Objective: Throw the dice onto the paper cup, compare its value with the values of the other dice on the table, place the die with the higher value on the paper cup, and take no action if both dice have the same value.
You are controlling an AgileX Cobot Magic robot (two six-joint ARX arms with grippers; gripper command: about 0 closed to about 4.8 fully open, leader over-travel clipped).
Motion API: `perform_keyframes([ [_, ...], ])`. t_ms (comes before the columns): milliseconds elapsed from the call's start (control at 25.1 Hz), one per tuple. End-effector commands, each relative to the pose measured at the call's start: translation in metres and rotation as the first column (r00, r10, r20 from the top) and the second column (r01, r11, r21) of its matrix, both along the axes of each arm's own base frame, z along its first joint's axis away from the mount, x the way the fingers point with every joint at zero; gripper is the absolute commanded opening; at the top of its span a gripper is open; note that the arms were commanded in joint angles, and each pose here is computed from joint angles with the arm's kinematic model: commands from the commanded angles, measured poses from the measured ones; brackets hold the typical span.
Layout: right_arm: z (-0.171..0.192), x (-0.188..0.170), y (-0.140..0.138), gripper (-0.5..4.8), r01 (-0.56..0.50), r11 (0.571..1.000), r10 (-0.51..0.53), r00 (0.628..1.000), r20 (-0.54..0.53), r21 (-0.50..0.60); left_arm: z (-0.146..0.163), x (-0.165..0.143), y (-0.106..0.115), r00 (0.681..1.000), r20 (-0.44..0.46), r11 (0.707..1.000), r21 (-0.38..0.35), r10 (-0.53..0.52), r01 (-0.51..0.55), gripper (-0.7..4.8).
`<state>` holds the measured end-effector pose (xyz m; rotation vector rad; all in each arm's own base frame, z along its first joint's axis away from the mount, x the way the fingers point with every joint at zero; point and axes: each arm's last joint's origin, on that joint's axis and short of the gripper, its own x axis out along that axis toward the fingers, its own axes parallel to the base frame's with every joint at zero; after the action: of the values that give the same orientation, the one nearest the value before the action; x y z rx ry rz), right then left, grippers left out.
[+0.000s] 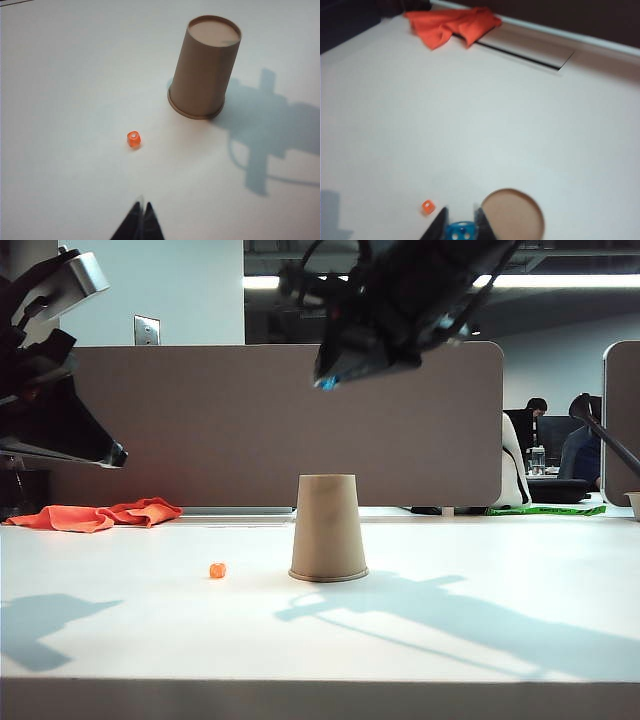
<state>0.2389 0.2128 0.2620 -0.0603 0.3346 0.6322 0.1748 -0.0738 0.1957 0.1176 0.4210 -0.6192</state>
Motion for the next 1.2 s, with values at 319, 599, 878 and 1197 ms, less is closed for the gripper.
perform_keyframes([
  [319, -0.014, 0.006, 0.010, 0.53, -0.043, 0.999, 0.043, 0.999, -0.011, -0.008, 0.003, 0.001, -0.001, 1.000, 0.016, 1.000, -0.008, -0.002, 0.002, -0.05],
  [599, -0.020, 0.009, 0.012, 0.53, -0.054, 0.997, 0.054, 0.999, 0.003, -0.053, 0.003, 0.001, -0.001, 1.000, 0.017, 1.000, -0.007, -0.003, 0.003, -0.05],
  [878, -0.026, 0.013, 0.013, 0.53, -0.017, 0.996, 0.019, 1.000, 0.025, -0.088, 0.003, 0.001, -0.001, 1.000, 0.017, 1.000, -0.007, -0.003, 0.003, -0.05],
  [1197, -0.028, 0.019, 0.011, 0.53, 0.011, 0.997, -0.008, 0.999, 0.038, -0.082, 0.003, 0.001, -0.001, 1.000, 0.017, 1.000, -0.008, -0.004, 0.004, -0.05],
])
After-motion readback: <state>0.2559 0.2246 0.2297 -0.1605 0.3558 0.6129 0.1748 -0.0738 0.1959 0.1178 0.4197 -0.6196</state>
